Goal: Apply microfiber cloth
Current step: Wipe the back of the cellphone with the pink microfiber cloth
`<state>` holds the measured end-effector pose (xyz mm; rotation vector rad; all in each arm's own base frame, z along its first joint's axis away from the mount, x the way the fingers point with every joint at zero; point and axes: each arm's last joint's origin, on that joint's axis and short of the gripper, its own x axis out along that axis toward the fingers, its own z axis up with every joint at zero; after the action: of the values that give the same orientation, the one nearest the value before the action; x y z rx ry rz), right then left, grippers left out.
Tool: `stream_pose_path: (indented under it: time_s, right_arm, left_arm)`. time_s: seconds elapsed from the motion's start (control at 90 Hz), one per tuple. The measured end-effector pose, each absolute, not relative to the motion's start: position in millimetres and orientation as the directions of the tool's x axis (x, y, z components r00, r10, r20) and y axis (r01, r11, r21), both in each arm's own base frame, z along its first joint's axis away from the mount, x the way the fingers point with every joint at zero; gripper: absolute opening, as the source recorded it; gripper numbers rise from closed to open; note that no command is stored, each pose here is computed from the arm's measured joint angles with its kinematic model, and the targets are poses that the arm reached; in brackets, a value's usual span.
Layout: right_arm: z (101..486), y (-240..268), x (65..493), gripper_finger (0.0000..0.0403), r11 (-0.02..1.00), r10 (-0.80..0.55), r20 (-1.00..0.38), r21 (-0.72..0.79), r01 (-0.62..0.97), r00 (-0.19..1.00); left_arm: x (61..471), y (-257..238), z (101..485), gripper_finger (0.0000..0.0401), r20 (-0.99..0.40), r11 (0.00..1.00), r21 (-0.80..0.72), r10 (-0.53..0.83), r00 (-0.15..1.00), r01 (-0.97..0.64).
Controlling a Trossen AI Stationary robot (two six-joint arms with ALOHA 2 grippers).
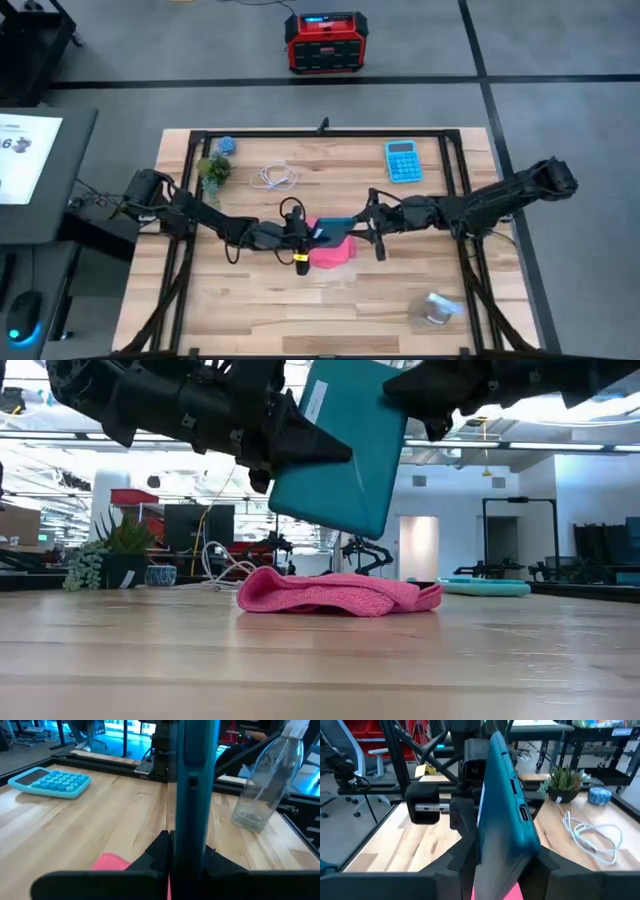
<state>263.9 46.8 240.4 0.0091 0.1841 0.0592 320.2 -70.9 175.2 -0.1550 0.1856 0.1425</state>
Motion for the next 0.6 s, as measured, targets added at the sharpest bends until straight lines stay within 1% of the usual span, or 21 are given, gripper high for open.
stream_pose_path:
  time_s: [0.067,0.122,0.189,0.244,0.289,0.4,0.511,0.6]
  right_arm:
    - [243.2,47.3,265.3,0.0108,0.998,0.061,-0.203,0.0,-0.062,0.977]
    - [245.1,47.5,266.5,0.0097,0.998,0.06,-0.223,-0.004,-0.062,0.973]
    - [244.7,47.6,267.4,0.0067,0.998,0.058,-0.247,-0.007,-0.061,0.967]
    - [244.5,47.7,268.0,0.0032,0.998,0.059,-0.256,-0.004,-0.062,0.965]
    - [245.1,47.9,268.2,0.0018,0.998,0.058,-0.257,-0.004,-0.062,0.965]
    - [245.8,47.6,267.2,0.0016,0.998,0.06,-0.263,0.028,-0.054,0.963]
    - [245.0,46.5,261.8,0.0014,0.998,0.055,-0.309,0.033,-0.047,0.949]
    - [247.2,45.2,259.1,0.0014,0.998,0.052,-0.309,0.035,-0.043,0.95]
  left_arm:
    - [320.2,-71.1,175.1,0.0013,-0.195,0.978,-0.139,0.125,0.973,-0.154]
    - [320.1,-71.1,175.1,0.0013,-0.196,0.978,-0.139,0.125,0.973,-0.153]
    - [320.0,-71.1,174.3,0.0013,-0.203,0.979,-0.135,0.124,0.971,-0.153]
    - [319.8,-71.3,173.6,0.0013,-0.209,0.98,-0.128,0.122,0.97,-0.151]
    - [319.8,-71.4,173.5,0.0013,-0.21,0.982,-0.117,0.12,0.97,-0.147]
    - [319.1,-74.6,173.9,0.0025,-0.206,0.986,-0.103,0.109,0.973,-0.132]
    - [316.3,-77.1,176.7,0.0061,-0.221,0.99,-0.079,0.101,0.97,-0.121]
    - [313.7,-78.9,172.6,0.009,-0.279,0.992,-0.054,0.096,0.955,-0.115]
